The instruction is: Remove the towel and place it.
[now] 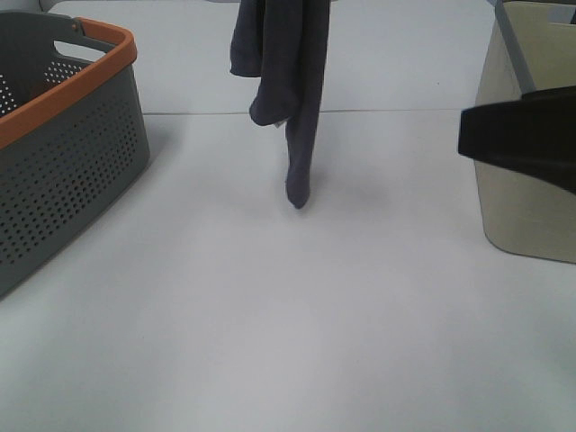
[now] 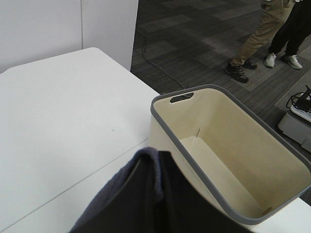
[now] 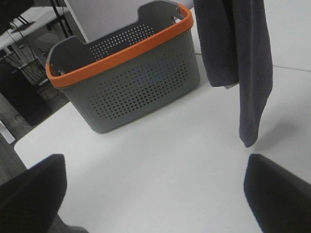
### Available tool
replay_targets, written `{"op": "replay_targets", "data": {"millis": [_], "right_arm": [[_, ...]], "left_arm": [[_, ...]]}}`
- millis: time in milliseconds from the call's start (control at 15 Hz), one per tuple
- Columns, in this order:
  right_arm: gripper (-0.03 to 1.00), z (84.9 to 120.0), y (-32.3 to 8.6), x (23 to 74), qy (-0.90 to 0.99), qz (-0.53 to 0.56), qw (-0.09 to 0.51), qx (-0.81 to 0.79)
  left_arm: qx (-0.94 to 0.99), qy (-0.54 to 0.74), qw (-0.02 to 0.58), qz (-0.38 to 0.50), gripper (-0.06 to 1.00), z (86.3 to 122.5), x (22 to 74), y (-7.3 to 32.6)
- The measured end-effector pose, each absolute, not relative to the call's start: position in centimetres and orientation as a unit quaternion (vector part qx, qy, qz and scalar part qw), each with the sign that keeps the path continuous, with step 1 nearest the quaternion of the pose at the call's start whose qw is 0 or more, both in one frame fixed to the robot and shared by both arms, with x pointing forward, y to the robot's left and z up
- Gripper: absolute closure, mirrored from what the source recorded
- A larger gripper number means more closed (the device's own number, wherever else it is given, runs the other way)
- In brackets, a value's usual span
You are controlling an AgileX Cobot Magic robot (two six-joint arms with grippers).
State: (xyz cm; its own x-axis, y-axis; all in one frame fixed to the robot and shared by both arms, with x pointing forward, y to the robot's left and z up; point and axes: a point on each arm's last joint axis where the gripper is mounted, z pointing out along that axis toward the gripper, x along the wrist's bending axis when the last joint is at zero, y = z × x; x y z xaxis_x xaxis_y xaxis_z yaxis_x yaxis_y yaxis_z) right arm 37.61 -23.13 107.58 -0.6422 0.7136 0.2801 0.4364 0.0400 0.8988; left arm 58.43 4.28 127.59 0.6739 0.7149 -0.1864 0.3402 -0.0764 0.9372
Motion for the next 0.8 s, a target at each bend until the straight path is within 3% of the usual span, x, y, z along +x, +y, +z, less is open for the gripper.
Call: {"op": "replay_targets", "data": {"millis": [267, 600, 800], "right_arm": [[0.01, 106.4, -22.6, 40.6, 0.696, 0.587, 0.094, 0.403], [0.02, 103.3, -21.5, 44.8, 0.73, 0.61, 0.106, 0.29], [0.03, 102.6, -20.9, 48.1, 0.732, 0.625, 0.073, 0.262]], "left_arm": [[0.716, 0.366, 0.572, 0.162, 0.94, 127.6, 58.4, 4.2], [0.719, 0.363, 0.571, 0.16, 0.94, 127.4, 58.5, 4.1], [0.719, 0.364, 0.57, 0.158, 0.94, 127.2, 58.6, 4.0]]}}
